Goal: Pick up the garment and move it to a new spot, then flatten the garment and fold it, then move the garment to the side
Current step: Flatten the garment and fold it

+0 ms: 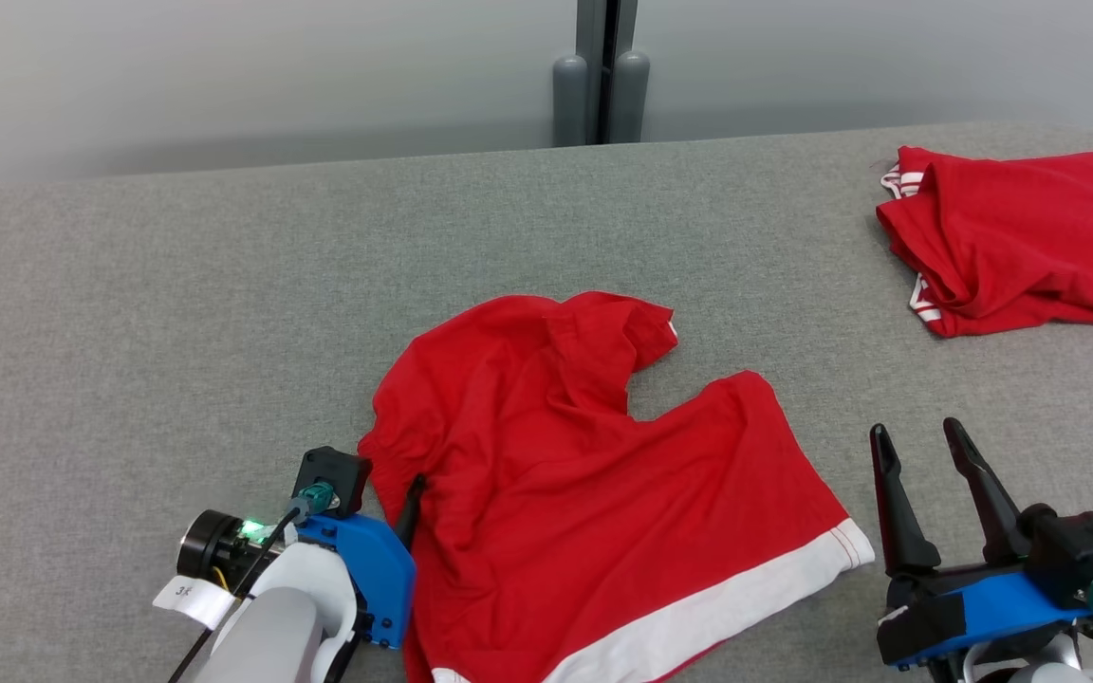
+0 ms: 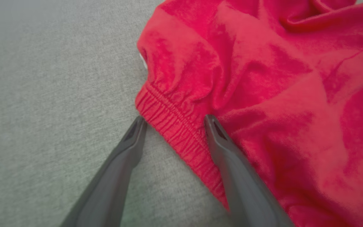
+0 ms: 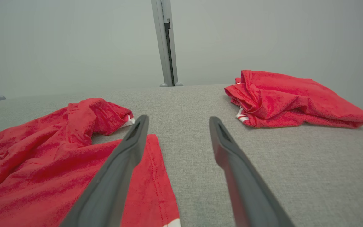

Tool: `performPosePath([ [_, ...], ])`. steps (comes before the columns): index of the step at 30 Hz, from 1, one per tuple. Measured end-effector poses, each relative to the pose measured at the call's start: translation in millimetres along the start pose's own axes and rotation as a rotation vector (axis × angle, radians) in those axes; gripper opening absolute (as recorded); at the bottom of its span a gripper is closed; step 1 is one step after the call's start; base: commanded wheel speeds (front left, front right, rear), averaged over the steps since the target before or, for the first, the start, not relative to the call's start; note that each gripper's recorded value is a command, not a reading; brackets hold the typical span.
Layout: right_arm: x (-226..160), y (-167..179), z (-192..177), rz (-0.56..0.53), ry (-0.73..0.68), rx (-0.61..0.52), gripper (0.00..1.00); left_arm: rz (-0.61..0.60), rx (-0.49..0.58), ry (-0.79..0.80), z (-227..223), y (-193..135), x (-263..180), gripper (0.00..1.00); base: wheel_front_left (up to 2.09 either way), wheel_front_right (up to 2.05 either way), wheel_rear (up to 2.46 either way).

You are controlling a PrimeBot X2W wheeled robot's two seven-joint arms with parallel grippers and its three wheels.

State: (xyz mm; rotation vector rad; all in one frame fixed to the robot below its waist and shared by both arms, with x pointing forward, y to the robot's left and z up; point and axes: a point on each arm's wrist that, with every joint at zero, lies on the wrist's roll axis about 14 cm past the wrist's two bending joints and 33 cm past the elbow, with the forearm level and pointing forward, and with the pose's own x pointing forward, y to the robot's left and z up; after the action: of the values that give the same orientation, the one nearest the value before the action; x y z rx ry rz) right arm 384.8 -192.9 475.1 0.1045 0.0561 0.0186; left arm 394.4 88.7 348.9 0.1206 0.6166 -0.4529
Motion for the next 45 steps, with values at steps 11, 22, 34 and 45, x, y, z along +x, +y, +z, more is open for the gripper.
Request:
performPosePath([
  [11, 2, -3, 3, -0.010, -0.020, -0.001, 1.00, -0.025, 0.024, -0.146, 50, 5, 13, 0.00, 0.00, 0.00, 0.00],
  [22, 2, -18, 6, -0.053, -0.031, -0.012, 1.00, 0.056, 0.016, -0.292, 100, 37, 25, 0.00, 0.00, 0.00, 0.00],
  [34, -5, -10, 10, -0.030, -0.048, 0.002, 1.00, 0.136, -0.036, -0.324, 76, 46, -6, 1.00, 0.00, 0.00, 0.00],
  [45, -8, 16, 21, 0.046, -0.079, 0.016, 1.00, 0.302, -0.099, -0.558, 92, 64, -85, 1.00, 0.00, 0.00, 0.00],
])
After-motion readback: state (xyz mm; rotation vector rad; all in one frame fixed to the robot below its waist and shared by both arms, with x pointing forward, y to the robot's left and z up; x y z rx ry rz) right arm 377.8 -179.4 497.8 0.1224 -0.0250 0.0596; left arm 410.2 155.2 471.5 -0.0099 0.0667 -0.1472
